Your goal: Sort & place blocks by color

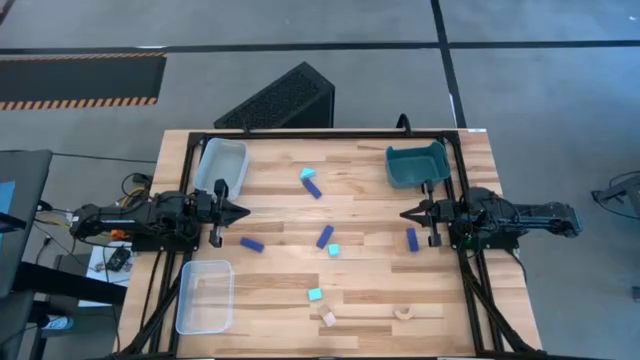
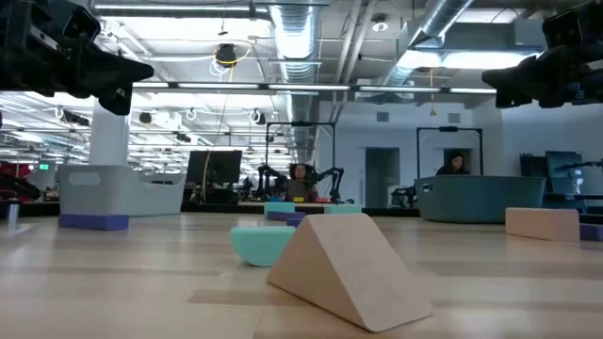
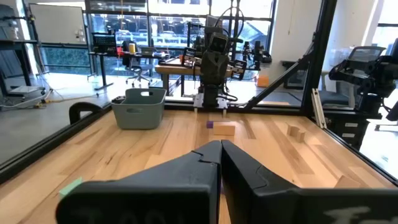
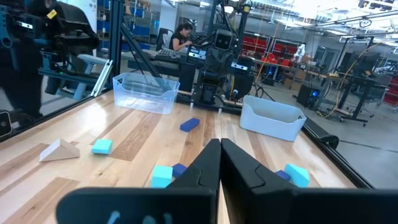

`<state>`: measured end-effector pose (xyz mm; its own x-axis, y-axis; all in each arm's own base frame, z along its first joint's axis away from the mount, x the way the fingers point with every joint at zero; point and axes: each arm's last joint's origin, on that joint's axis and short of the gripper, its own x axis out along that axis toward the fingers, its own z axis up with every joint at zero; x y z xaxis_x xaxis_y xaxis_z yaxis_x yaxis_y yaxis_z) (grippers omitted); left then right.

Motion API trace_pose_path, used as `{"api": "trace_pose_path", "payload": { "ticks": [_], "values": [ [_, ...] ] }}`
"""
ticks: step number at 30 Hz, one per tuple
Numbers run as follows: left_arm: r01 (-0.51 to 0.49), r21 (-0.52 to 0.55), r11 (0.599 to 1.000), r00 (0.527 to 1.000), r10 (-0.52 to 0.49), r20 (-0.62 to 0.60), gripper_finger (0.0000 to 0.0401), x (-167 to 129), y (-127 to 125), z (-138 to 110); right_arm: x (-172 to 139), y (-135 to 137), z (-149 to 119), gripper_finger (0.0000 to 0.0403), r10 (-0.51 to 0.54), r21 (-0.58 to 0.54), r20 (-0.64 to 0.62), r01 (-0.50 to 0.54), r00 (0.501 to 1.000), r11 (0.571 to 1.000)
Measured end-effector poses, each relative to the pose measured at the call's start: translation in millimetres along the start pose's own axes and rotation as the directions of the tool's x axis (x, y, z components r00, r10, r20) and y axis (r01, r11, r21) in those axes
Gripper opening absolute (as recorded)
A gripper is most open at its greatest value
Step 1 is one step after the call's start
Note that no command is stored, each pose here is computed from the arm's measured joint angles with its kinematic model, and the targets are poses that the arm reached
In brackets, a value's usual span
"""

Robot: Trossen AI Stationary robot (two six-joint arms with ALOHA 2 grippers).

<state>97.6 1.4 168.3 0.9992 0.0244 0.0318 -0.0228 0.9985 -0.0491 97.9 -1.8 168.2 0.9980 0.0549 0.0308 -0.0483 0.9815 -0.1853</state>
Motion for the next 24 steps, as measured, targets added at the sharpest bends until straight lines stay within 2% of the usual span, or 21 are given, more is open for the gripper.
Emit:
{"api": "trace_pose_path", "payload": {
  "ticks": [20,22,24],
  "values": [
    [-0.001,0.004,1.000,1.000,0.001,0.000,0.0000,0.0,0.1,-0.1,0.0,0.0,0.0,0.0033,0.000,0.000,0.000,0.000,1.000,1.000],
    [-0.041,0.121,0.992,0.999,0.040,0.008,0.0000,0.0,1.2,0.6,0.0,0.0,0.1,0.0033,0.000,0.000,0.000,0.000,1.000,1.000],
    [-0.165,0.254,0.953,0.986,0.159,0.044,0.0000,-0.4,4.6,3.8,0.0,0.0,0.1,0.0033,0.000,0.000,0.000,0.000,1.000,1.000]
  ]
}}
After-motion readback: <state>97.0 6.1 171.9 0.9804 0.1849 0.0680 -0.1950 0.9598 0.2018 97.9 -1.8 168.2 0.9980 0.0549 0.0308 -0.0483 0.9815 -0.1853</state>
